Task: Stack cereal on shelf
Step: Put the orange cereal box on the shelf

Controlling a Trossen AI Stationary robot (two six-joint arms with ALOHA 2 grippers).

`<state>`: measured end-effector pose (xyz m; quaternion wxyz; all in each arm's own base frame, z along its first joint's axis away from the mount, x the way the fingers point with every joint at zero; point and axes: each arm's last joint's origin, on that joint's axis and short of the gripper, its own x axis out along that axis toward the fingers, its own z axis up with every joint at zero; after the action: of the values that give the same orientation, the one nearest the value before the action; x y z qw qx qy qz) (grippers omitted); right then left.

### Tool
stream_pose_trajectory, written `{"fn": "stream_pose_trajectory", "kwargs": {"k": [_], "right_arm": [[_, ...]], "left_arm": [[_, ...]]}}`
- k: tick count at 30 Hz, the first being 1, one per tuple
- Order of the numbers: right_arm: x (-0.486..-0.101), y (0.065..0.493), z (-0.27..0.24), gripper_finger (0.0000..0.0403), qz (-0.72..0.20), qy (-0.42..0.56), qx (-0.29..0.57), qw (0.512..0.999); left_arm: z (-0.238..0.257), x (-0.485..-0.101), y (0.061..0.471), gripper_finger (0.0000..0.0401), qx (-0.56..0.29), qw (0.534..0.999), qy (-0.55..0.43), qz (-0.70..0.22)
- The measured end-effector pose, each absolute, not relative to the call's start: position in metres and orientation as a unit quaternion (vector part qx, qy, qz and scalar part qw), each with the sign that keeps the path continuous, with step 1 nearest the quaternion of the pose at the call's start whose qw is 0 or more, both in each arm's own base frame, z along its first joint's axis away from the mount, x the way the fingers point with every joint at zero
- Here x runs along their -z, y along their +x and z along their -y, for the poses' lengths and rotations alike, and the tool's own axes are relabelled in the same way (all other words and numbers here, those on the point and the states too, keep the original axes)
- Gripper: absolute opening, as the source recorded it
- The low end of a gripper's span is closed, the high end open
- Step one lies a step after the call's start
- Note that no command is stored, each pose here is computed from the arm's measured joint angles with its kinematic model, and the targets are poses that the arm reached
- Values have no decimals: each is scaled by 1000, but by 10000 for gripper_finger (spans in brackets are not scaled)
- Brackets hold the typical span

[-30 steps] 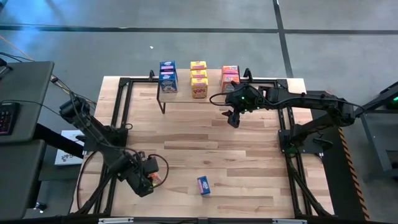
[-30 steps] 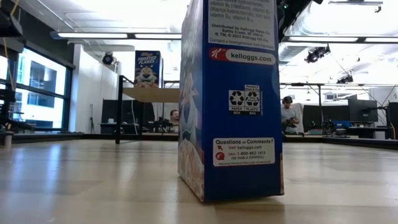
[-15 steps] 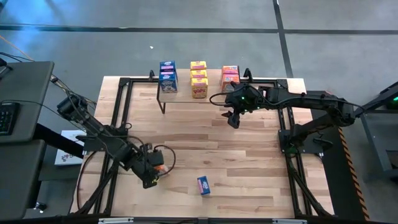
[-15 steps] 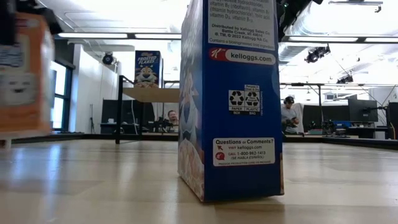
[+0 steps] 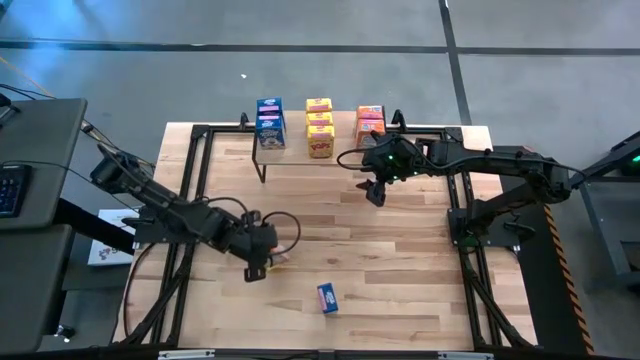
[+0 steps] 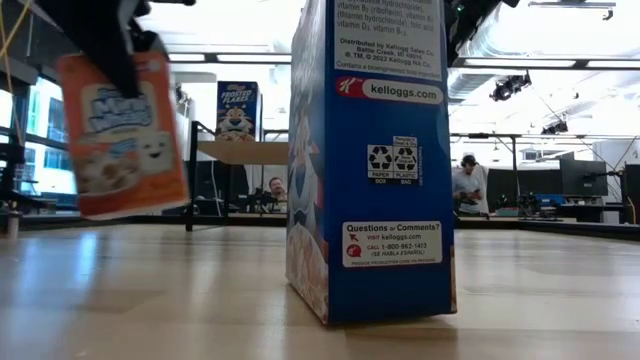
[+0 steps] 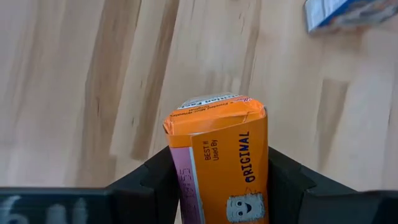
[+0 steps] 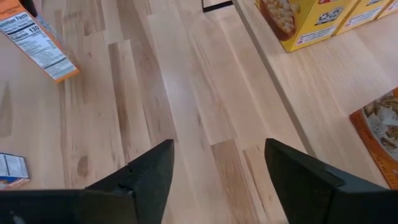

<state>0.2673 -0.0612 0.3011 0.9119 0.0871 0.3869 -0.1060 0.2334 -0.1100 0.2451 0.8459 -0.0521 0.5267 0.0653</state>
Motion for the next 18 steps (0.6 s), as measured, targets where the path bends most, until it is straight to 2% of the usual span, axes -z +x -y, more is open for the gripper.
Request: {"fn": "stream_pose_trajectory", "kwargs": {"k": [6, 18], "right_arm": [[-301, 268, 58, 271, -386, 89, 53, 917], [-304, 270, 57, 273, -369, 113, 29, 922]], "left_arm": [[100, -249, 247, 163, -41, 870, -27, -490], [74, -259, 271, 163, -24, 905, 59, -420]]}}
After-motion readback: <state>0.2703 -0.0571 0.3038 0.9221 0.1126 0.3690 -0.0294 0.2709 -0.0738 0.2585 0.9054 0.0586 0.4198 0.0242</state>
